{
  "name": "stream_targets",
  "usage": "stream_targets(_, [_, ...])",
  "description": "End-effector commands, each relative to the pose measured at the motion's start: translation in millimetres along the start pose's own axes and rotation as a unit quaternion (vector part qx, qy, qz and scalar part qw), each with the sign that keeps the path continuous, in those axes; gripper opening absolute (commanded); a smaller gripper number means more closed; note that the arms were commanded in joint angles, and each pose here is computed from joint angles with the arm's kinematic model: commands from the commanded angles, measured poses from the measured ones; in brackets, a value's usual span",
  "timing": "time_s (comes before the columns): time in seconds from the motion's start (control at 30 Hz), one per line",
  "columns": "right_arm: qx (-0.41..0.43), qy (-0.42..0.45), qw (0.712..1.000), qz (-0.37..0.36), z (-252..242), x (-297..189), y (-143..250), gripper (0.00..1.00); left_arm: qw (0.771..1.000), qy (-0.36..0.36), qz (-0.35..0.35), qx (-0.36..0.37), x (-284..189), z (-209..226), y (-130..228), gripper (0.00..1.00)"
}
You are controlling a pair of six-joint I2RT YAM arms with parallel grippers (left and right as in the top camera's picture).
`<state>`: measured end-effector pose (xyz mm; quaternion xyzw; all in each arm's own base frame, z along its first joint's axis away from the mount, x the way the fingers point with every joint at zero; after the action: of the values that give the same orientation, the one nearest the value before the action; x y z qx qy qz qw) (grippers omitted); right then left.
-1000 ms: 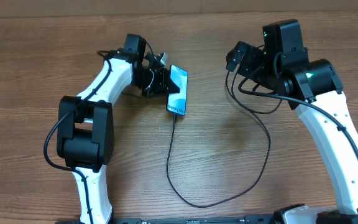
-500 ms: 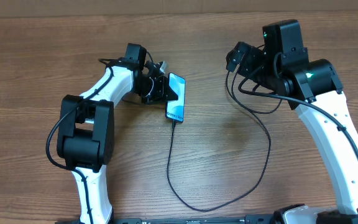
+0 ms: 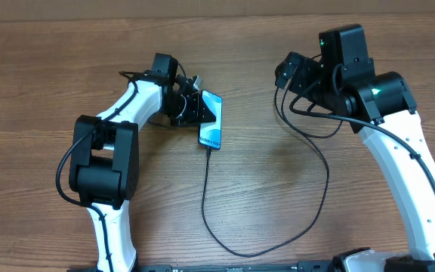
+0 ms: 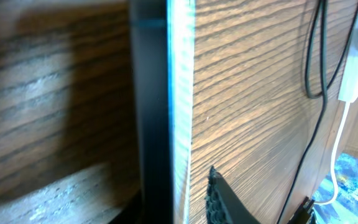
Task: Plug charger to phone and switch on socket
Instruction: 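Release the plug, withdraw the right gripper, and lower the phone with the left gripper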
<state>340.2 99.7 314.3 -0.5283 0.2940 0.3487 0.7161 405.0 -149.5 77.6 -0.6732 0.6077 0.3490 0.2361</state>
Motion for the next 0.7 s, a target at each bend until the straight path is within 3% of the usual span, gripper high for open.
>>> stream_targets(0.0, [0.003,-0.013,1.000,-0.027,2.8,-18.4,-8.0,1.00,1.000,-0.010,-0.009,0.000,-6.4,-4.0,2.2,0.22])
stream_targets(0.17, [0.003,-0.013,1.000,-0.027,2.8,-18.4,-7.9,1.00,1.000,-0.029,-0.008,-0.008,-6.6,0.6,3.8,0.27])
stream_targets(0.67, [0.003,-0.008,1.000,-0.016,1.1,-17.9,-4.3,1.00,0.997,-0.075,-0.018,-0.016,-7.8,11.0,4.0,0.61])
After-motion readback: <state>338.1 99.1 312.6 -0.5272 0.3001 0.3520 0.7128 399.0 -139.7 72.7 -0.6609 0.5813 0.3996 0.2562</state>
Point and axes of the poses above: each gripper's point midway between its finger pads, its own x axis out along the fingers, its own z axis along the line the jaws close on, y = z × x, the point moved 7 cm from there along -x, back along the fingers, and after that the axes turned 13 degrees about -x, right-handed, at the moved point
